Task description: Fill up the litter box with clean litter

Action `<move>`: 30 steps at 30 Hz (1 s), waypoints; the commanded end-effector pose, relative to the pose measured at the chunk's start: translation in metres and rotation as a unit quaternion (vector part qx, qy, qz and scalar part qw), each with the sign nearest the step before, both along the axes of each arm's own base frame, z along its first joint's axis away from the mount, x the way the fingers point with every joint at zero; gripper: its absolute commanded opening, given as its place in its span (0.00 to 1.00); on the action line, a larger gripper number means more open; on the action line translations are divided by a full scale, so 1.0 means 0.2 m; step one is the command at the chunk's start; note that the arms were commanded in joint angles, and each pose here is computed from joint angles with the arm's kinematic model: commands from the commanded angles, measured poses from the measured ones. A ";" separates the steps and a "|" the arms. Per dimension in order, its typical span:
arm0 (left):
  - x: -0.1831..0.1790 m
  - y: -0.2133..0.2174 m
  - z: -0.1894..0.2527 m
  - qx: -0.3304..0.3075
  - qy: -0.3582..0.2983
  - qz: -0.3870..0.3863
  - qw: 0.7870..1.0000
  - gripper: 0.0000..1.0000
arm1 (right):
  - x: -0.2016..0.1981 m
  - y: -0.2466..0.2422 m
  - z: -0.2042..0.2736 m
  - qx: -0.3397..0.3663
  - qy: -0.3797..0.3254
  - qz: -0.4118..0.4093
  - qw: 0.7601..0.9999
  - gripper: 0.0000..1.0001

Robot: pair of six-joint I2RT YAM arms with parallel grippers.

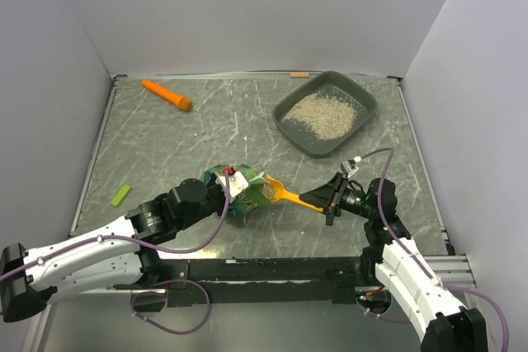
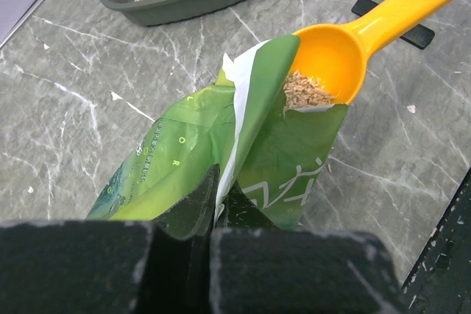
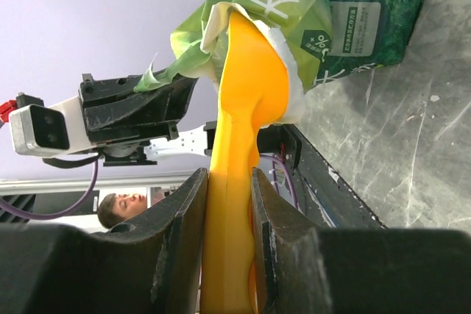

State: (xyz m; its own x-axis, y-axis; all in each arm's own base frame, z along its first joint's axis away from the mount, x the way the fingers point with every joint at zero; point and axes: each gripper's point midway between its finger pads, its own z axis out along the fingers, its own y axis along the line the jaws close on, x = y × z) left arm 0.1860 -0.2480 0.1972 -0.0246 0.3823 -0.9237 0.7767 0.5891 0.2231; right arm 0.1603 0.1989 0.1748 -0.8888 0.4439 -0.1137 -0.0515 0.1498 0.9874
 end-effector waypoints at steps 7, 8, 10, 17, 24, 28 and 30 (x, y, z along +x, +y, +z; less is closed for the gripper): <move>0.00 0.09 -0.08 0.036 0.000 0.025 0.999 0.01 | 0.00 -0.04 -0.04 0.005 0.023 -0.035 0.999 0.00; 0.01 0.09 -0.08 0.036 -0.003 0.030 0.999 0.01 | 0.00 -0.05 -0.03 0.005 0.020 -0.037 0.999 0.00; 0.02 0.11 -0.06 0.033 -0.007 0.036 0.999 0.01 | 0.00 -0.05 -0.04 -0.002 0.023 -0.039 0.999 0.00; 0.03 0.15 -0.02 0.025 -0.022 0.054 0.998 0.01 | -0.02 -0.07 -0.03 -0.018 0.020 -0.045 0.999 0.00; 0.07 0.19 -0.01 0.034 -0.027 0.089 0.995 0.01 | -0.03 -0.08 0.00 -0.020 0.025 -0.062 0.998 0.00; 0.10 0.20 -0.04 0.050 -0.021 0.110 0.992 0.01 | -0.03 -0.09 0.03 -0.019 0.023 -0.072 0.997 0.00; 0.11 0.21 -0.04 0.055 -0.019 0.118 0.991 0.01 | -0.04 -0.10 0.04 -0.021 0.023 -0.074 0.997 0.00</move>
